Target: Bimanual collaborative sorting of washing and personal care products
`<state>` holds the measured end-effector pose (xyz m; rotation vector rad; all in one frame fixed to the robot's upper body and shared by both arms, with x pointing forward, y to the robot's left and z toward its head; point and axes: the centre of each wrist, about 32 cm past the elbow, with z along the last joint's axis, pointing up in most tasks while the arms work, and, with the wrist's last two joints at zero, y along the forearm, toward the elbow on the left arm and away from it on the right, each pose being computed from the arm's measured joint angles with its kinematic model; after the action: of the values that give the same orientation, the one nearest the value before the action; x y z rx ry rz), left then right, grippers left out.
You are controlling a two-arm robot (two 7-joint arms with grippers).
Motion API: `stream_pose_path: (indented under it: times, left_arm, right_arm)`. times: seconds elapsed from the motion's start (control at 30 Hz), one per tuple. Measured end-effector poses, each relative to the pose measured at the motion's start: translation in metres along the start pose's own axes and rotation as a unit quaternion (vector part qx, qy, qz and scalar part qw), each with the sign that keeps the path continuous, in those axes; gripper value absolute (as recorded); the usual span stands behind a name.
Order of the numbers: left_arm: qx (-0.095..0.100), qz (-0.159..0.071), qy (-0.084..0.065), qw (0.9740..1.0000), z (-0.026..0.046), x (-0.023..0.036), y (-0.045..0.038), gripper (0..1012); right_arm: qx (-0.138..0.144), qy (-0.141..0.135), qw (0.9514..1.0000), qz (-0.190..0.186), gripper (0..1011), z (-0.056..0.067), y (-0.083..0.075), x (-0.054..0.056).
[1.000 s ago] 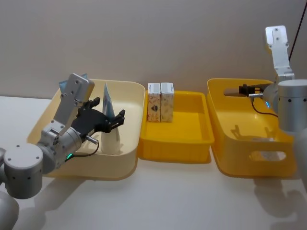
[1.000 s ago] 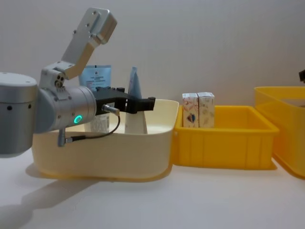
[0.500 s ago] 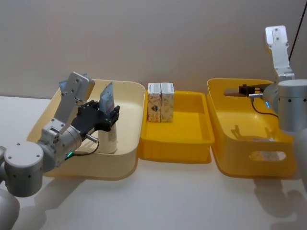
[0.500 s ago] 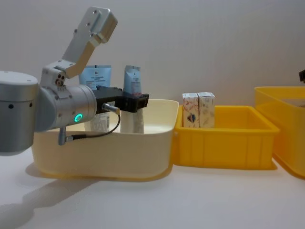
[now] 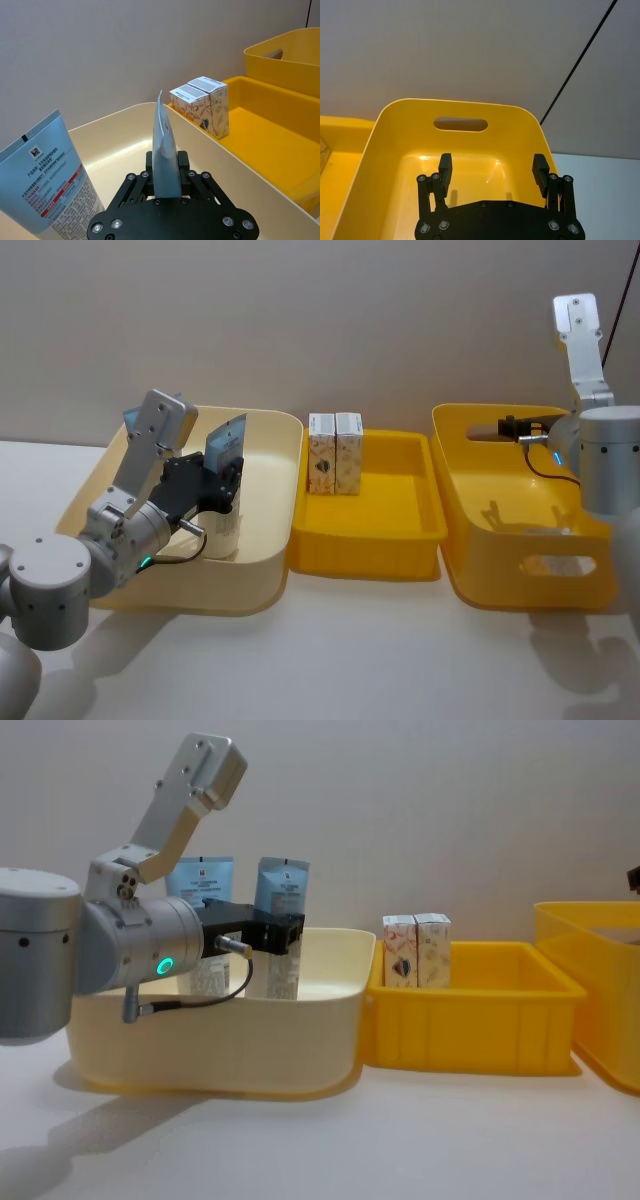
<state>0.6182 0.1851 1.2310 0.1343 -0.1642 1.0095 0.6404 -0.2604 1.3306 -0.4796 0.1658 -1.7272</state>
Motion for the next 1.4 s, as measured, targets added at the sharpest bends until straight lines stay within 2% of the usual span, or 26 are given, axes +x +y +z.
stream_pose_path:
  times: [1.4]
  left_arm:
    - [0.0,0.0,0.0,1.0,0.0002,0.0002,-0.0003,245]
  right_arm:
    - [0.0,0.0,1.0,0.0,1001,0.0,0.0,0.0]
